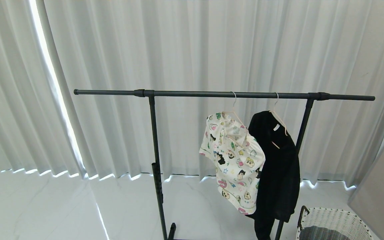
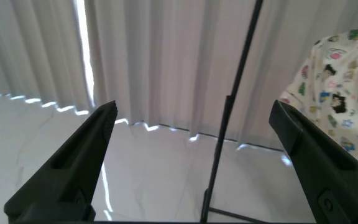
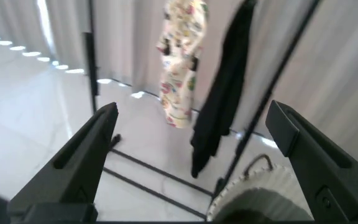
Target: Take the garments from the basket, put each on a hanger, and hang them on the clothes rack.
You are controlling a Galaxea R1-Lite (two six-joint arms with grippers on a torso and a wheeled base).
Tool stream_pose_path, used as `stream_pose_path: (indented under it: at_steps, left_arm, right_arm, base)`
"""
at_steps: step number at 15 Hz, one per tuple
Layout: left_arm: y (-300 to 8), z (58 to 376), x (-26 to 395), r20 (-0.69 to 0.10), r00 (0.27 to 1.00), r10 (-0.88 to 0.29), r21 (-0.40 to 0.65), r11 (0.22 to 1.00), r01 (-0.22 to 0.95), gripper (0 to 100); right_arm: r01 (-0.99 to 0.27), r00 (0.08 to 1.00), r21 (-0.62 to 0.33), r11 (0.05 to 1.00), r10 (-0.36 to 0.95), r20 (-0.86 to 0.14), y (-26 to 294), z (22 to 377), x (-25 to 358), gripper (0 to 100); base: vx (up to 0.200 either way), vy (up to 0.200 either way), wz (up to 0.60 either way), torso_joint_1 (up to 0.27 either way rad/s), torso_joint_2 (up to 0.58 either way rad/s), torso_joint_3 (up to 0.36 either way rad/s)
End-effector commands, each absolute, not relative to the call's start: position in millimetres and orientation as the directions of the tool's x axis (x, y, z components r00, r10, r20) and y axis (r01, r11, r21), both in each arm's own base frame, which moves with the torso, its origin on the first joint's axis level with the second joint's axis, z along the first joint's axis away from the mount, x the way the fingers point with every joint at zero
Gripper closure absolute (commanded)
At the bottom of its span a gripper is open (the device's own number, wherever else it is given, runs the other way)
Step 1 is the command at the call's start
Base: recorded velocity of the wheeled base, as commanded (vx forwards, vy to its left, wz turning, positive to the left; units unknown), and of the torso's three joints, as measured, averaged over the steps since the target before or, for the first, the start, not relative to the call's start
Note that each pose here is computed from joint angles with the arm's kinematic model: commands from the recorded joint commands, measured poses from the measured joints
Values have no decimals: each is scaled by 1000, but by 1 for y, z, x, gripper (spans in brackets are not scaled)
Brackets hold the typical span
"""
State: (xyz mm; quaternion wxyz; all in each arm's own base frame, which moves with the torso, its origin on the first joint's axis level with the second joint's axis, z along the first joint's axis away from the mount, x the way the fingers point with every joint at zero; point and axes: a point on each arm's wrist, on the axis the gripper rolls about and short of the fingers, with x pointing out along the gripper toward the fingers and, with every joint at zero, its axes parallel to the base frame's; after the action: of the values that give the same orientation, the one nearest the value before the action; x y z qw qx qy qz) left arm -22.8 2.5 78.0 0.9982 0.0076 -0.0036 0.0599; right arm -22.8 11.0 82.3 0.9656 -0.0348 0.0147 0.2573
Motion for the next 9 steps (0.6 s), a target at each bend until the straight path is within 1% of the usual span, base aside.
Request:
stream_pose_path:
  at_steps: [1, 2, 3, 4, 5, 6, 7, 9]
  left_arm:
    - [2, 78, -23, 14, 993, 113, 20, 993, -114, 0]
    - [2, 78, -23, 14, 993, 115, 18, 993, -115, 0]
    - [2, 77, -23, 12, 993, 113, 11, 993, -113, 0]
    - [2, 78, -23, 15, 993, 113, -23, 993, -113, 0]
    - [2, 77, -23, 12, 993, 113, -47, 993, -113, 0]
    - [2, 77, -23, 12, 993, 113, -50, 992, -113, 0]
    - [2, 78, -23, 14, 993, 113, -51, 992, -112, 0]
    - [2, 78, -23, 14, 994, 110, -46, 993, -109, 0]
  right_arm:
    - [-458, 888, -76, 885, 461, 11, 11, 81, -27, 0]
    - [-307, 951, -74, 949, 309, 16, 7, 81, -26, 0]
    - [-168, 985, -67, 983, 171, 35, 4, 81, -24, 0]
    - [-39, 996, -36, 999, 41, 83, 1, 84, -23, 0]
    - [118, 992, 1, 993, -118, 53, -2, 81, -23, 0]
    - [148, 988, 51, 988, -150, 32, -3, 79, -23, 0]
    - [125, 991, 86, 988, -128, 40, -3, 80, -23, 0]
    - [113, 992, 82, 990, -116, 38, -2, 80, -23, 0]
  base:
    - [0, 0, 0, 0, 0, 0]
    - [0, 0, 0, 0, 0, 0]
    - [0, 0, 0, 0, 0, 0]
    - [0, 0, 0, 0, 0, 0]
    - [0, 0, 0, 0, 0, 0]
    - [0, 0, 0, 0, 0, 0]
    - [0, 0, 0, 0, 0, 0]
    - [0, 0, 0, 0, 0, 0]
